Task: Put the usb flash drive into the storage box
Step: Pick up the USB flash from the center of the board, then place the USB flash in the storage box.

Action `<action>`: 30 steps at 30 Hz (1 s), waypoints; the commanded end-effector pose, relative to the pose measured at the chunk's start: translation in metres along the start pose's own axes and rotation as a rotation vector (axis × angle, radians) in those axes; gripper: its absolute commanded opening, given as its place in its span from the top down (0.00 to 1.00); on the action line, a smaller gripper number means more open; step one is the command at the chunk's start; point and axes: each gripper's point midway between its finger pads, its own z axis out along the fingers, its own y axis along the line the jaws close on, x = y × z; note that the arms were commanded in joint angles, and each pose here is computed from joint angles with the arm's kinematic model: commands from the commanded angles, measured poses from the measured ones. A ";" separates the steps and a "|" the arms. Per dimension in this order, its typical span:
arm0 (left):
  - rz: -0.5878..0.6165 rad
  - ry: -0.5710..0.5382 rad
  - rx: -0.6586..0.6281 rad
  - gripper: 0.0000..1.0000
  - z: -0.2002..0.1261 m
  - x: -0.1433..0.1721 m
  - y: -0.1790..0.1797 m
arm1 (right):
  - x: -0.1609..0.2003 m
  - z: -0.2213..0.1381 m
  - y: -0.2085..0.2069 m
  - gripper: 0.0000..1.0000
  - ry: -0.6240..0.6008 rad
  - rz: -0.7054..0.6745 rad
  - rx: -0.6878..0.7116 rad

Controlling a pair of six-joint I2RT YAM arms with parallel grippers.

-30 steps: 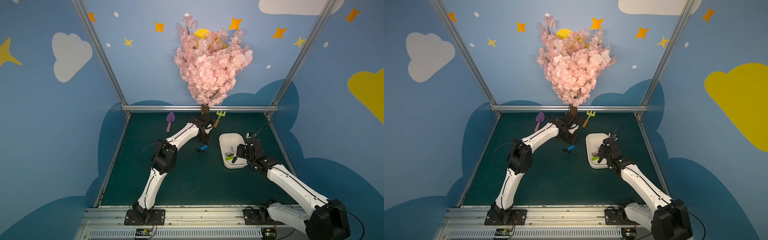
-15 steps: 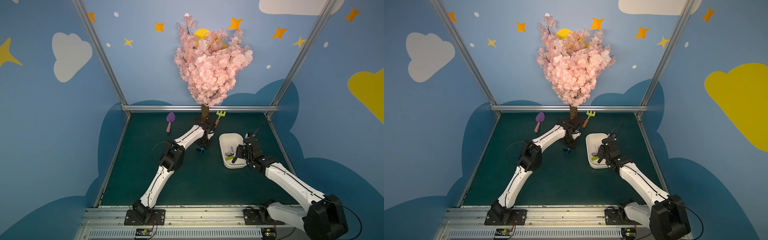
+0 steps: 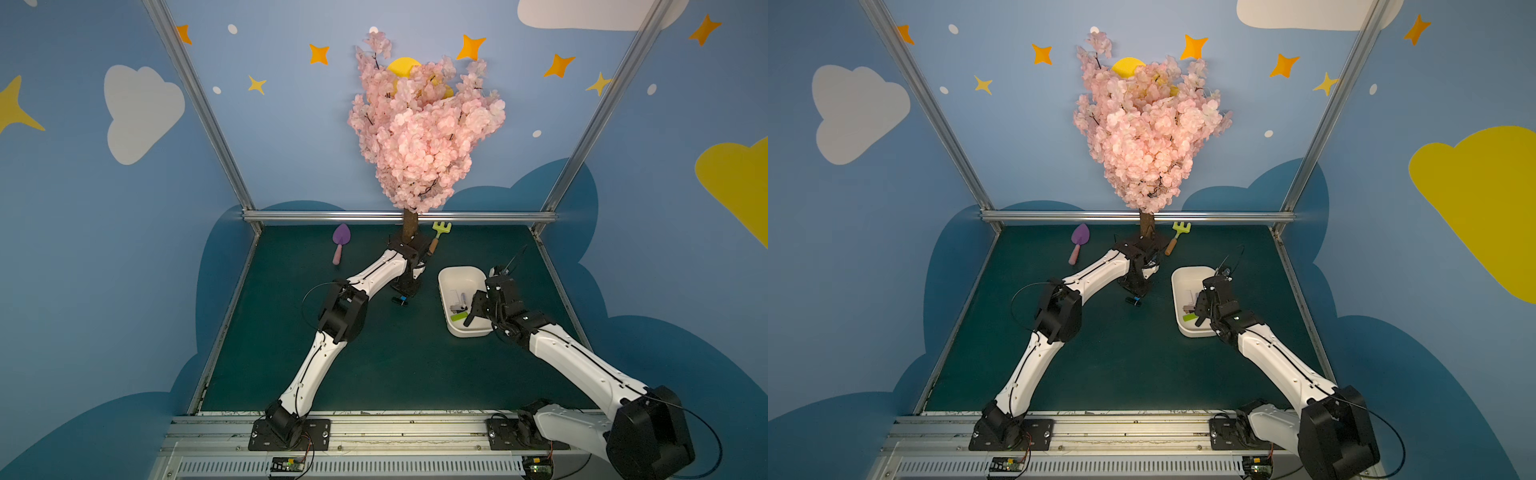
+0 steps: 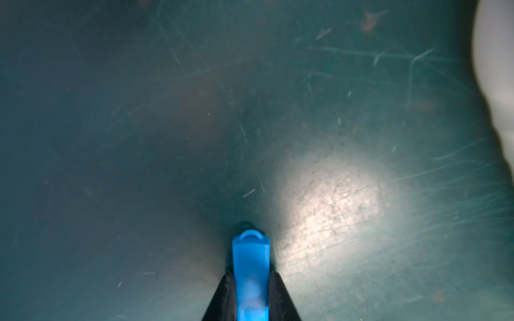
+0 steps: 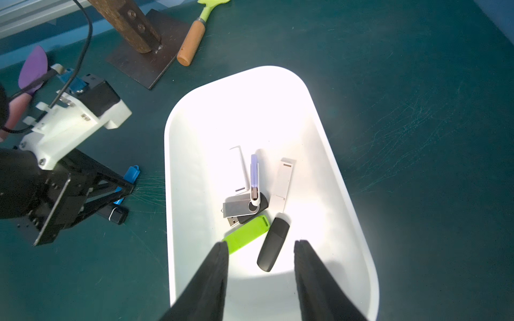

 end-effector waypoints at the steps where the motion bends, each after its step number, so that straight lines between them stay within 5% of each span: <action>1: -0.025 0.064 -0.048 0.90 0.015 0.017 0.008 | -0.011 -0.003 0.004 0.56 -0.015 0.014 -0.008; 7: -0.038 -0.006 -0.029 0.92 -0.008 0.005 -0.001 | -0.011 -0.002 0.004 0.57 -0.017 0.009 -0.002; 12: -0.092 -0.158 0.054 0.91 -0.064 -0.019 -0.016 | -0.012 0.000 0.001 0.57 -0.020 0.013 0.013; 20: -0.094 -0.345 0.344 0.90 -0.138 -0.043 -0.092 | -0.010 0.002 -0.021 0.58 -0.013 0.089 0.064; 30: -0.124 -0.301 0.487 0.89 -0.118 -0.065 -0.153 | -0.009 0.001 -0.042 0.58 -0.012 0.157 0.109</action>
